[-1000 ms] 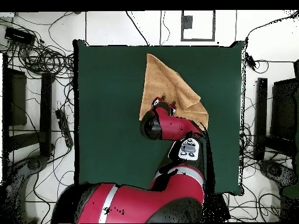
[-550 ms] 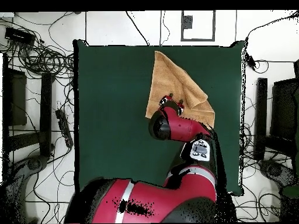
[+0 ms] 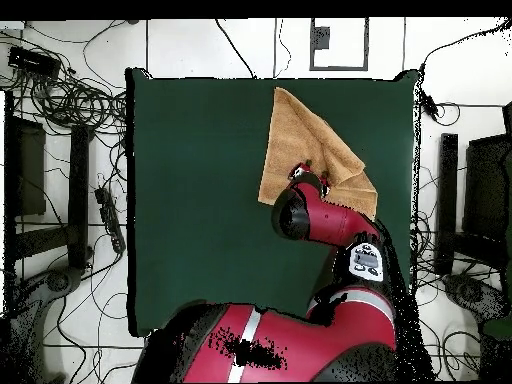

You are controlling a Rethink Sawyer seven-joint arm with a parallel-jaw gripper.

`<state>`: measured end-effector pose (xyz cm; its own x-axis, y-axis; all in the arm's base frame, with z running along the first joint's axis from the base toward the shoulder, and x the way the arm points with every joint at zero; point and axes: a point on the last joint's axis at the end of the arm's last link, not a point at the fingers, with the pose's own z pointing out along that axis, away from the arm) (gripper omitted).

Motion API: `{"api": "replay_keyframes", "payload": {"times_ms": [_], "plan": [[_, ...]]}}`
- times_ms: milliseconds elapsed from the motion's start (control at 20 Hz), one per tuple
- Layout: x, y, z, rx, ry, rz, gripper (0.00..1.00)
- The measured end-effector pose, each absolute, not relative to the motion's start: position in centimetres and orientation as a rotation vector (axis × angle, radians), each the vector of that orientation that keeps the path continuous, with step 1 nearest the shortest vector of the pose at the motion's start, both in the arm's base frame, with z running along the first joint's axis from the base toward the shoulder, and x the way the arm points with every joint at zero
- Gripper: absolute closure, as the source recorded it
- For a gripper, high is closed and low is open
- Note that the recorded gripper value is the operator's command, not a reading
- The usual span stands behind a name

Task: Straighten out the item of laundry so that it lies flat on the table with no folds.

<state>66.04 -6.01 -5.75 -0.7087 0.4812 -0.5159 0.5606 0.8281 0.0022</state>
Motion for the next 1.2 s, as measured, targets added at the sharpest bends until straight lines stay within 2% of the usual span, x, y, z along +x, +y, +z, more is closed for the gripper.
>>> {"api": "replay_keyframes", "payload": {"times_ms": [600,1200], "plan": [[64.3,-6.7,-3.5,0.934,2.678,-0.237,0.00],[64.3,-9.8,-5.0,0.892,2.696,-0.240,0.00]]}}
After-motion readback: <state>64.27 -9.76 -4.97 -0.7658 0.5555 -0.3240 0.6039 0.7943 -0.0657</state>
